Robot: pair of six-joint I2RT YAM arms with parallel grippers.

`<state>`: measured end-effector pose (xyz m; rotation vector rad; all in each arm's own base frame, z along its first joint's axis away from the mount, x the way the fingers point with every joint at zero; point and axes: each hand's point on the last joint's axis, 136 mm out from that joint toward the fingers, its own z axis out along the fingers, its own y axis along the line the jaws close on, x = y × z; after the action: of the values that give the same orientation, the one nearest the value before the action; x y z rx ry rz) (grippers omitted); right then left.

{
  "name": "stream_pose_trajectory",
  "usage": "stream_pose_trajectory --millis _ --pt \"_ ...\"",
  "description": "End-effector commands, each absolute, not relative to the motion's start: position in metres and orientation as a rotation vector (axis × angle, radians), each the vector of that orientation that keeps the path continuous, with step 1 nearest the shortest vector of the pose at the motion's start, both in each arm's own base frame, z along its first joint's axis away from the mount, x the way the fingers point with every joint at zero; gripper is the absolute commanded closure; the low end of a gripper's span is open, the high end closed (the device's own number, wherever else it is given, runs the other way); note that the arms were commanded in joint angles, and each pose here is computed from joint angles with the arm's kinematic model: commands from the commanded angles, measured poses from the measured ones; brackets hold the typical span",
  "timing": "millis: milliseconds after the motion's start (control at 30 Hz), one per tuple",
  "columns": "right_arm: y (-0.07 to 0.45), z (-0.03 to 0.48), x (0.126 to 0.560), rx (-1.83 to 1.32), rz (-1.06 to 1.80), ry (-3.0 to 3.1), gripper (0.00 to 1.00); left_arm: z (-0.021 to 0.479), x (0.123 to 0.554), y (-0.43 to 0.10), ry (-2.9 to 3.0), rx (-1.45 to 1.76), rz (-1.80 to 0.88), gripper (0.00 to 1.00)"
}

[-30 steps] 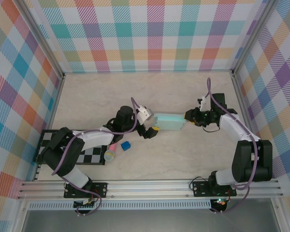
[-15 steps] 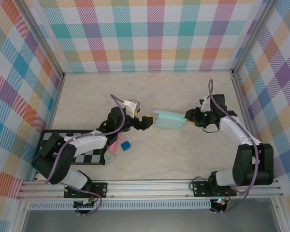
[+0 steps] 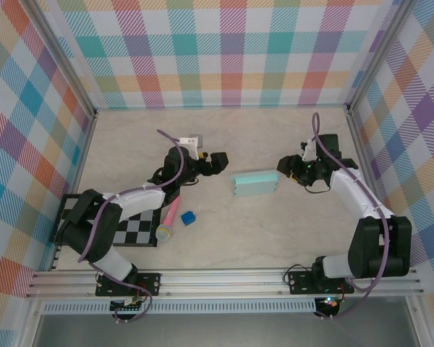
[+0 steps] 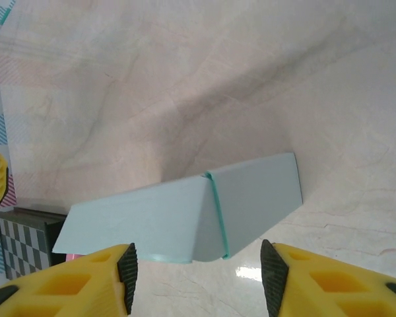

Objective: Fold the paper box

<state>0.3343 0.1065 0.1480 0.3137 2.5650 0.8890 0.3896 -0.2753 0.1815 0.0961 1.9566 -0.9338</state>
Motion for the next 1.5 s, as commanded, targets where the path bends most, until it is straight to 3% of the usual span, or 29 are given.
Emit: stream_pose_trajectory --millis 0,200,300,400,567,1133,1467 --pt "0.106 0.165 0.339 0.152 0.822 2.556 0.43 0.185 0.390 -0.271 1.973 0.065 -0.938 0.00" --pt "0.118 0.210 0.335 -0.647 0.620 2.277 0.33 0.181 0.378 -0.255 2.083 0.034 -0.885 0.00" --pt "0.134 0.204 0.321 -1.155 0.479 2.109 0.28 0.171 0.365 -0.252 2.251 0.037 -0.850 0.00" --pt "0.155 0.189 0.295 -1.567 0.497 1.901 0.16 0.159 0.350 -0.251 2.417 0.044 -0.841 0.00" --pt "0.168 0.186 0.316 -1.682 0.455 1.810 0.09 0.132 0.328 -0.250 2.667 -0.082 -0.851 0.00" --pt "0.182 0.105 0.334 -2.038 0.287 1.857 0.14 0.100 0.333 -0.244 2.749 -0.188 -0.770 0.01" --pt "0.190 0.099 0.342 -1.977 0.282 1.981 0.41 0.108 0.335 -0.255 2.748 -0.167 -0.889 0.01"
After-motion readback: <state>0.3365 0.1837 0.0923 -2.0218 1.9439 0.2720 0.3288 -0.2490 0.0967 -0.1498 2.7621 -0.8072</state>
